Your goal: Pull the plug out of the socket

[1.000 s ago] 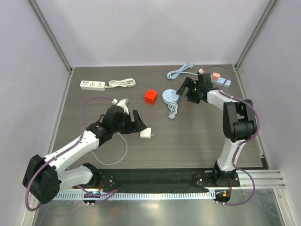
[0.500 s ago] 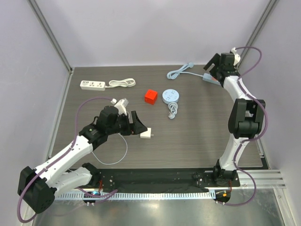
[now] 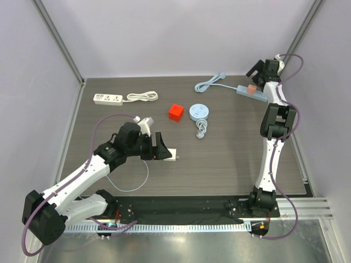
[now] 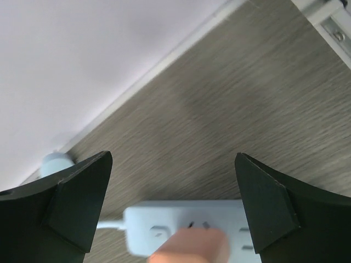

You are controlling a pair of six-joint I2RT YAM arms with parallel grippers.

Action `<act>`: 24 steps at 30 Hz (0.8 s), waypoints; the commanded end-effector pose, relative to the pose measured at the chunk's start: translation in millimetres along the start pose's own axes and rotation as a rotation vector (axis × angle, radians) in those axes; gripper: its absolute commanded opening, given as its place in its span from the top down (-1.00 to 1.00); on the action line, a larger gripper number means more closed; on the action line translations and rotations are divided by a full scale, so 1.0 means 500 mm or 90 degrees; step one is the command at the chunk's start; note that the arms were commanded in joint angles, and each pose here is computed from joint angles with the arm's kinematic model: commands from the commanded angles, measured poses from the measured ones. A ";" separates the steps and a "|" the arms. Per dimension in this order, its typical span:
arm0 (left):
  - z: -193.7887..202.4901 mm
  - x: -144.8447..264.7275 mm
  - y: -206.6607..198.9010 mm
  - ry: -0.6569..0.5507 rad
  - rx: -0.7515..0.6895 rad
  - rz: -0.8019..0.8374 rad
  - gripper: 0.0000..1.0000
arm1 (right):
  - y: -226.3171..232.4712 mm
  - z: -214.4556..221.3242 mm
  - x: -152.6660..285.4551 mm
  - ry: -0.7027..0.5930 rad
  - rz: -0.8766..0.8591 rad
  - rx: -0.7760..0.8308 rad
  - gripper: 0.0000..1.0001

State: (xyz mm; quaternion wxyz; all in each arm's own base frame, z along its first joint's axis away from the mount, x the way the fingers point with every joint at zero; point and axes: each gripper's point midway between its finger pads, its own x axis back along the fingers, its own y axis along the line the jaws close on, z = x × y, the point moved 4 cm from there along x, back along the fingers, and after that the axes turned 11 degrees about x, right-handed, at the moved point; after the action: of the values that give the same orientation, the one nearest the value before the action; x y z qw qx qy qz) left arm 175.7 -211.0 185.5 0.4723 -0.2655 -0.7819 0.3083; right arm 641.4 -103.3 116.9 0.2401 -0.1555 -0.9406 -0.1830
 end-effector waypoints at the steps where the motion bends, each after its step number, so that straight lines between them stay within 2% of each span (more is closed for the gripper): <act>1: -0.003 0.017 -0.017 0.021 -0.030 0.004 -0.59 | 0.008 -0.026 -0.007 0.003 -0.054 -0.037 -0.99; 6: -0.003 0.026 -0.018 0.026 -0.040 -0.008 -0.59 | -0.011 0.047 -0.016 0.064 -0.051 -0.051 -0.99; 8: -0.005 0.028 -0.013 0.023 -0.049 -0.019 -0.59 | -0.004 0.049 0.003 0.073 -0.059 -0.063 -0.99; 9: -0.006 0.030 -0.013 0.022 -0.050 -0.021 -0.59 | -0.014 0.085 0.008 0.103 -0.054 -0.068 -0.99; 10: -0.005 0.029 -0.011 0.021 -0.051 -0.025 -0.59 | 0.000 0.062 0.030 0.089 -0.075 -0.079 -0.99; 12: -0.005 0.028 -0.014 0.023 -0.052 -0.017 -0.59 | -0.002 0.107 0.049 0.125 -0.087 -0.093 -0.99; 14: 0.001 0.024 -0.014 0.037 -0.047 -0.008 -0.59 | 0.022 0.078 0.093 0.107 -0.131 -0.107 -0.99; 15: 0.002 0.022 -0.017 0.038 -0.046 -0.001 -0.59 | 0.011 0.114 0.108 0.130 -0.124 -0.113 -0.99; 17: 0.007 0.017 -0.021 0.052 -0.039 0.011 -0.58 | 0.024 0.085 0.152 0.101 -0.149 -0.107 -0.99; 18: 0.007 0.017 -0.023 0.054 -0.037 0.015 -0.57 | 0.014 0.109 0.164 0.116 -0.144 -0.104 -0.99; 24: 0.009 0.032 -0.035 0.030 -0.020 0.040 -0.56 | 0.029 0.133 0.228 0.151 -0.209 -0.090 -0.99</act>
State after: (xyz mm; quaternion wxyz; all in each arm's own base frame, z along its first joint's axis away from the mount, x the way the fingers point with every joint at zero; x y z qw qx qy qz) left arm 166.0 -208.6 190.0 0.4989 -0.2778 -0.7700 0.2847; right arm 532.5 -52.3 90.4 0.3267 -0.0448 -0.8948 -0.3010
